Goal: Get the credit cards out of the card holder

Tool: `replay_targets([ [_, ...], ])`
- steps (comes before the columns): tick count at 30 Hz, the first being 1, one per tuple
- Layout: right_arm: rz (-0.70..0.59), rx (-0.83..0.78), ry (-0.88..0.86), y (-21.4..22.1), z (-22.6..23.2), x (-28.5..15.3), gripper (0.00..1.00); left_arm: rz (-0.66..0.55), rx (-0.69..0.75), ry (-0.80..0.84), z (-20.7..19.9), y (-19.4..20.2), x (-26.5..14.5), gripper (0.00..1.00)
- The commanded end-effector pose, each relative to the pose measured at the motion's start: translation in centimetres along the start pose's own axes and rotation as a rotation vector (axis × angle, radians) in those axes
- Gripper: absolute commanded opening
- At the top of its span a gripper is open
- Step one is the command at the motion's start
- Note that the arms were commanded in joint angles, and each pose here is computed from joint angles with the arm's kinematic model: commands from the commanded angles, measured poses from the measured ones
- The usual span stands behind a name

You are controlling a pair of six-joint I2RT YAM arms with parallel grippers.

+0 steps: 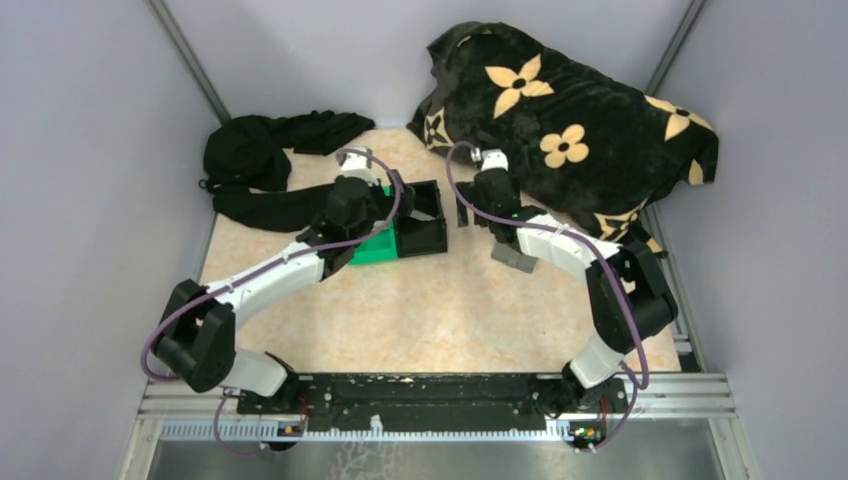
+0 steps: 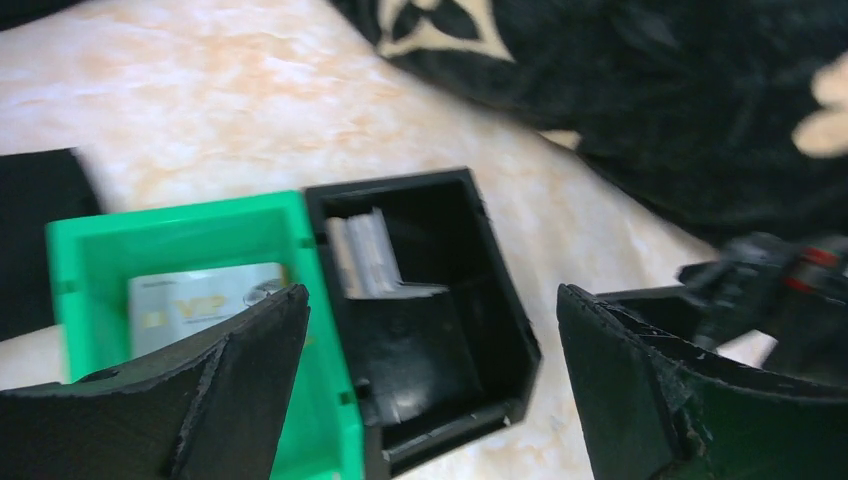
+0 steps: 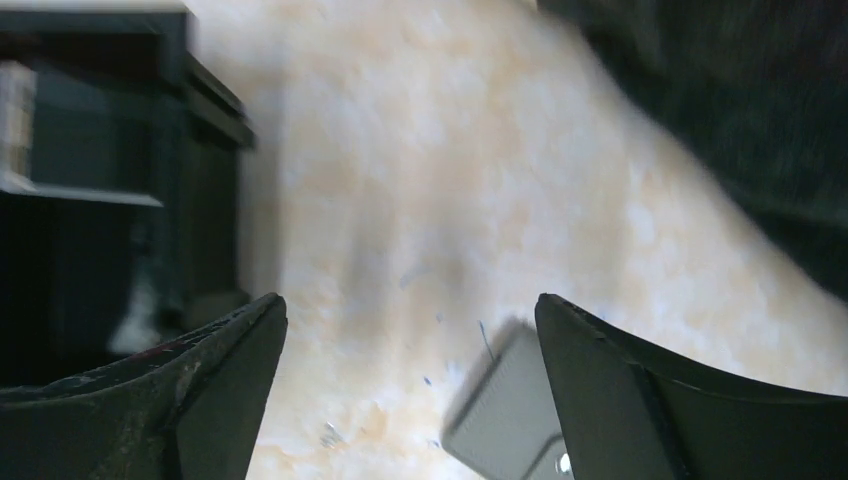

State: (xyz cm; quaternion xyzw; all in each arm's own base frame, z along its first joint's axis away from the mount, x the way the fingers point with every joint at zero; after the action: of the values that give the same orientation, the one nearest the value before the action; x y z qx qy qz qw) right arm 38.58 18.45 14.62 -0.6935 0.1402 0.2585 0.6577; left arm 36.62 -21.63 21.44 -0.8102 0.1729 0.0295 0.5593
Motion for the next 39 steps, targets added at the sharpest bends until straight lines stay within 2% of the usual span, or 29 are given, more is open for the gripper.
replay_targets([
  [1, 0.075, 0.037, 0.114, 3.9, -2.4, -0.6, 0.97, 0.046, 0.11, 0.194, -4.3, 2.1, -0.3, 0.99],
  [4, 0.097, 0.083, 0.191, 5.9, -3.8, -1.0, 0.97, 0.108, 0.133, 0.296, -6.1, 5.0, -0.8, 0.99],
  [7, 0.088, 0.125, 0.219, 6.3, -5.0, -1.3, 0.92, 0.172, 0.164, 0.383, -7.4, 7.8, -2.0, 0.98],
  [9, 0.066, 0.137, 0.197, 5.9, -5.1, -1.6, 0.81, 0.204, 0.18, 0.418, -7.9, 9.6, -3.0, 0.93],
  [10, 0.057, 0.138, 0.191, 5.7, -5.1, -1.7, 0.69, 0.22, 0.181, 0.428, -8.1, 10.4, -3.4, 0.9],
  [12, 0.044, 0.146, 0.19, 5.4, -5.2, -1.9, 0.24, 0.253, 0.181, 0.457, -8.0, 12.0, -4.1, 0.84],
  [13, 0.037, 0.155, 0.183, 5.2, -5.1, -2.0, 0.1, 0.257, 0.185, 0.485, -7.9, 12.7, -4.4, 0.74],
  [14, 0.033, 0.171, 0.174, 5.1, -5.2, -2.1, 0.0, 0.263, 0.191, 0.516, -7.7, 13.5, -4.9, 0.66],
  [17, 0.01, 0.242, 0.125, 4.7, -5.5, -2.3, 0.0, 0.285, 0.203, 0.577, -7.6, 15.0, -5.6, 0.62],
  [25, 0.013, 0.269, 0.217, 5.2, -8.7, -2.1, 0.01, 0.361, 0.26, 0.571, -8.5, 17.7, -2.5, 0.74],
  [29, 0.005, 0.297, 0.23, 5.1, -9.8, -2.1, 0.17, 0.376, 0.27, 0.533, -8.5, 18.6, -1.0, 0.75],
  [32, 0.009, 0.304, 0.25, 5.3, -10.5, -1.8, 0.35, 0.337, 0.281, 0.472, -8.1, 18.1, 0.3, 0.72],
  [34, 0.017, 0.3, 0.284, 5.5, -11.1, -1.5, 0.38, 0.306, 0.288, 0.464, -8.3, 17.7, 1.0, 0.72],
  [39, 0.055, 0.296, 0.362, 6.6, -12.7, -0.8, 0.38, 0.294, 0.309, 0.414, -8.2, 17.2, 3.0, 0.75],
])
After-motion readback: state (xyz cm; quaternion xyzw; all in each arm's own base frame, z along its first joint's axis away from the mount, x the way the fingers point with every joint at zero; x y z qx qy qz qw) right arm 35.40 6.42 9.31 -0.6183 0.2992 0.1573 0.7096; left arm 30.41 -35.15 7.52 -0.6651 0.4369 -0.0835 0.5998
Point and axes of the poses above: each gripper's point midway between its finger pads, its own x axis out along the fingers, its own z axis along the line the jaws close on, y = z × x, the point moved 3 cm from there along -x, back along the fingers, and after that the axes turned 1 degree about -x, right-handed, at the moved point
